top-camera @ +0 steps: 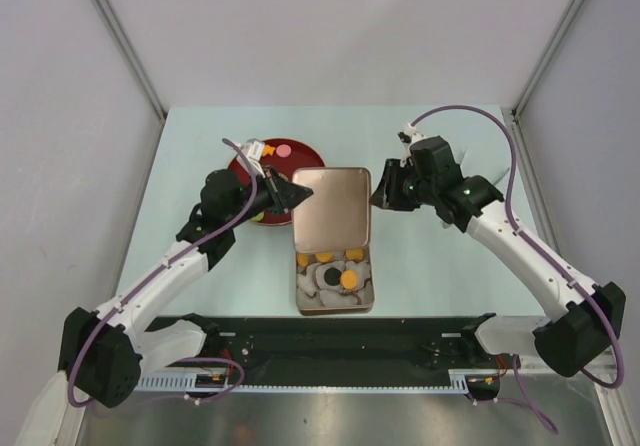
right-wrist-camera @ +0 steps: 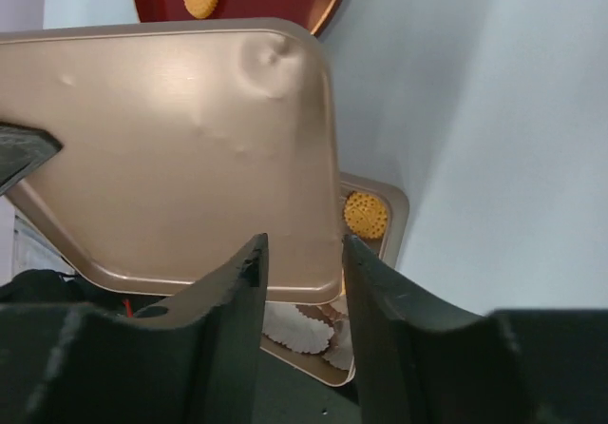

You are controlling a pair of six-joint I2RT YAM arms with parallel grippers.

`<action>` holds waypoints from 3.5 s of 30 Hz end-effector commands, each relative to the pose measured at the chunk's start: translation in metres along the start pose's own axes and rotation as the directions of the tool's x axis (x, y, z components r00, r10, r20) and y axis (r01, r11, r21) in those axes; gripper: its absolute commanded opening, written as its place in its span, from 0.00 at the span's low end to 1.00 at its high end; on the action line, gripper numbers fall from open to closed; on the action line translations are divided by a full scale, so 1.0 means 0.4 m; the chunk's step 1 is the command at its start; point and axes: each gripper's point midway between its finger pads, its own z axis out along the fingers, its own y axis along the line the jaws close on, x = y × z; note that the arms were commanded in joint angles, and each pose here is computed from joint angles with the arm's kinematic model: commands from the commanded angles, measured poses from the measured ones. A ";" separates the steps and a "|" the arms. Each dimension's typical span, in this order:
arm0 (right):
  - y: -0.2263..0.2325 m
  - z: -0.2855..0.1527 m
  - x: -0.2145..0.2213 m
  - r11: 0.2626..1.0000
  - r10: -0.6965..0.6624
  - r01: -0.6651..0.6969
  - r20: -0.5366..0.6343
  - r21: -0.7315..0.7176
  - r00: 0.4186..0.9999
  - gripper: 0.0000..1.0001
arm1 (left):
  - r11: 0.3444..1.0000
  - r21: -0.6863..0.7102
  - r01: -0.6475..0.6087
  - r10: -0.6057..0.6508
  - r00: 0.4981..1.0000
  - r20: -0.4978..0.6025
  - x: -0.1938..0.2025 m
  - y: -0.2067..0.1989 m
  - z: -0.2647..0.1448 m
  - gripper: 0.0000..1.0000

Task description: Pack the cookies

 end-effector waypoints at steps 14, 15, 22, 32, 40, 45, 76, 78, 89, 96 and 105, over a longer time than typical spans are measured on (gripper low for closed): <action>0.039 -0.171 -0.198 0.955 0.261 -0.206 0.275 -0.212 0.925 1.00 | 0.881 -0.188 -0.434 0.463 0.872 0.156 -0.192 -0.109 -0.021 0.02; 0.043 -0.179 -0.212 0.942 0.281 -0.209 0.278 -0.263 0.918 1.00 | 0.856 -0.216 -0.469 0.505 0.848 0.161 -0.192 -0.125 -0.021 0.02; 0.011 -0.157 -0.168 0.919 0.321 -0.264 0.170 -0.293 0.932 1.00 | 0.511 -0.622 -0.593 0.779 0.625 0.045 -0.231 -0.051 -0.085 0.00; 0.063 -0.151 -0.148 0.900 0.317 -0.261 0.116 -0.349 0.941 1.00 | 0.022 -0.795 -0.606 0.948 0.266 -0.176 -0.210 -0.134 -0.099 0.00; 0.035 -0.157 -0.169 0.919 0.300 -0.234 0.178 -0.316 0.937 1.00 | -0.229 -0.755 -0.614 0.965 -0.041 -0.259 -0.084 -0.233 -0.041 0.00; 0.015 -0.133 -0.171 0.909 0.307 -0.250 0.131 -0.332 0.943 1.00 | -0.323 -0.702 -0.635 0.943 -0.156 -0.293 -0.033 -0.262 -0.016 0.00; 0.049 -0.043 -0.149 0.909 0.259 -0.221 0.063 -0.353 0.964 0.09 | -0.253 -0.700 -0.668 0.966 -0.139 -0.216 0.002 -0.302 -0.034 0.36; 0.039 -0.051 -0.160 0.907 0.270 -0.228 0.074 -0.353 0.960 0.09 | -0.238 -0.708 -0.664 0.970 -0.121 -0.213 -0.007 -0.301 -0.041 0.43; -0.037 -0.156 -0.239 0.895 0.349 -0.266 0.191 -0.358 0.917 0.00 | -0.062 -0.792 -0.608 0.970 0.149 -0.190 -0.105 -0.234 -0.146 0.98; -0.027 -0.158 -0.232 0.897 0.335 -0.252 0.188 -0.362 0.923 0.00 | 0.113 -0.863 -0.493 0.929 0.361 -0.084 -0.178 -0.164 -0.261 1.00; -0.007 -0.181 -0.241 0.895 0.315 -0.215 0.211 -0.391 0.925 0.00 | 0.128 -0.872 -0.472 0.896 0.432 -0.102 -0.149 -0.087 -0.294 1.00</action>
